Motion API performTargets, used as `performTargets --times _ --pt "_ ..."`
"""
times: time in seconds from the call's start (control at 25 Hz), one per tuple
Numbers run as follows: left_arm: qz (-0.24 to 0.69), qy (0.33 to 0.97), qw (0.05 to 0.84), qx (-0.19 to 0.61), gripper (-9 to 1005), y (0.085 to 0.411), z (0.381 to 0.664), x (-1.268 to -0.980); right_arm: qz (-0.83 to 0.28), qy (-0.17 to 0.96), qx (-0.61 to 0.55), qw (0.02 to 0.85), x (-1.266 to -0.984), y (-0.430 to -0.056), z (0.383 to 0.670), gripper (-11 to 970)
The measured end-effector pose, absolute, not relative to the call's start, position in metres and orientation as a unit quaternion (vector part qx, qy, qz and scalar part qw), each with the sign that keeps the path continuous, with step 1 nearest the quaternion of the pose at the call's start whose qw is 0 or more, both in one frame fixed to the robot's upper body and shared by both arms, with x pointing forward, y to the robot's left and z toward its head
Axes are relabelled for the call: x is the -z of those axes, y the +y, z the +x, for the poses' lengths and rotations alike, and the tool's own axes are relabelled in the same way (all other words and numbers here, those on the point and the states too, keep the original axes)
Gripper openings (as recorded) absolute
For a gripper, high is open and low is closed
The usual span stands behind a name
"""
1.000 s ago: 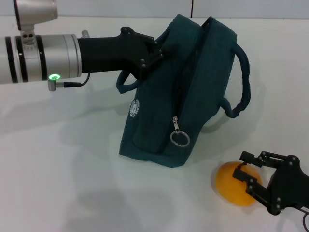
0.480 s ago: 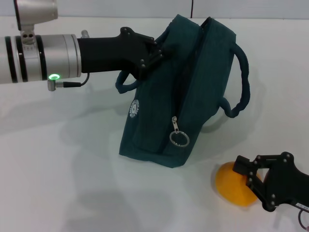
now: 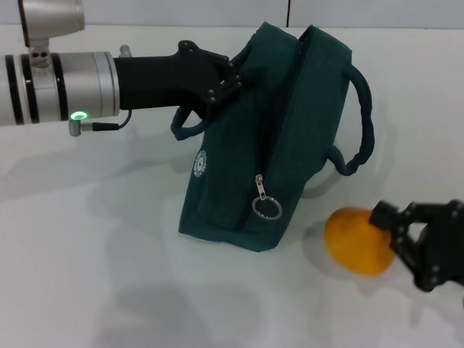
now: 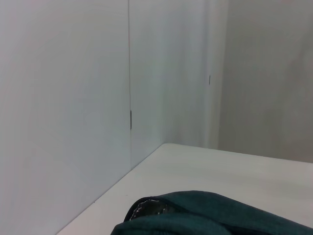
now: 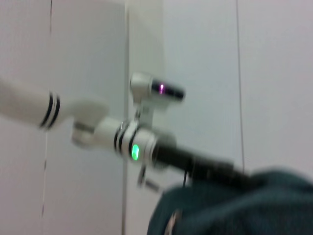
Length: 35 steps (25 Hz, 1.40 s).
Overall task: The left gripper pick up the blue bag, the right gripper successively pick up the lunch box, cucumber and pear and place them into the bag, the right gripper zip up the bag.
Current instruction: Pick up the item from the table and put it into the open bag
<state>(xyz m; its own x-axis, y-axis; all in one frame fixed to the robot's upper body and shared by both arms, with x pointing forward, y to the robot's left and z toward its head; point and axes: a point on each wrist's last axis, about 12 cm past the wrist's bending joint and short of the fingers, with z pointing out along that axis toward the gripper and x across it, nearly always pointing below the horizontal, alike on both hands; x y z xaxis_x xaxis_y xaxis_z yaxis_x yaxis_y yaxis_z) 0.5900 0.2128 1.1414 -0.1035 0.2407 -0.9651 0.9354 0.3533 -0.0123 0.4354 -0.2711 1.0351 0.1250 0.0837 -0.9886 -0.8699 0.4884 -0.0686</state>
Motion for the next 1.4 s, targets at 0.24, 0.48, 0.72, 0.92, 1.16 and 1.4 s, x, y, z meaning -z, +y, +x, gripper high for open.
performTargets --times 0.24,0.48,0.72,0.92,1.16,1.4 --pt "0.454 0.649 0.5 0.35 42 0.213 0.588 -1.143 -0.322 0.463 -0.391 0.727 -1.072 -0.283 0.445 35" --pt "0.459 0.642 0.501 0.355 42 0.21 0.589 -1.149 -0.31 0.421 -0.43 0.736 -1.108 -0.283 0.482 34" --pt "0.455 0.631 0.508 0.37 41 0.208 0.589 -1.158 -0.3 0.416 -0.466 0.721 -1.137 -0.267 0.525 33" --pt "0.454 0.629 0.509 0.374 41 0.207 0.589 -1.159 -0.303 0.448 -0.481 0.69 -1.152 -0.242 0.56 32" --pt "0.452 0.629 0.511 0.372 42 0.208 0.589 -1.16 -0.328 0.482 -0.482 0.654 -1.151 -0.219 0.575 33" --pt "0.452 0.63 0.514 0.368 41 0.209 0.59 -1.159 -0.341 0.506 -0.479 0.631 -1.14 -0.212 0.572 33"
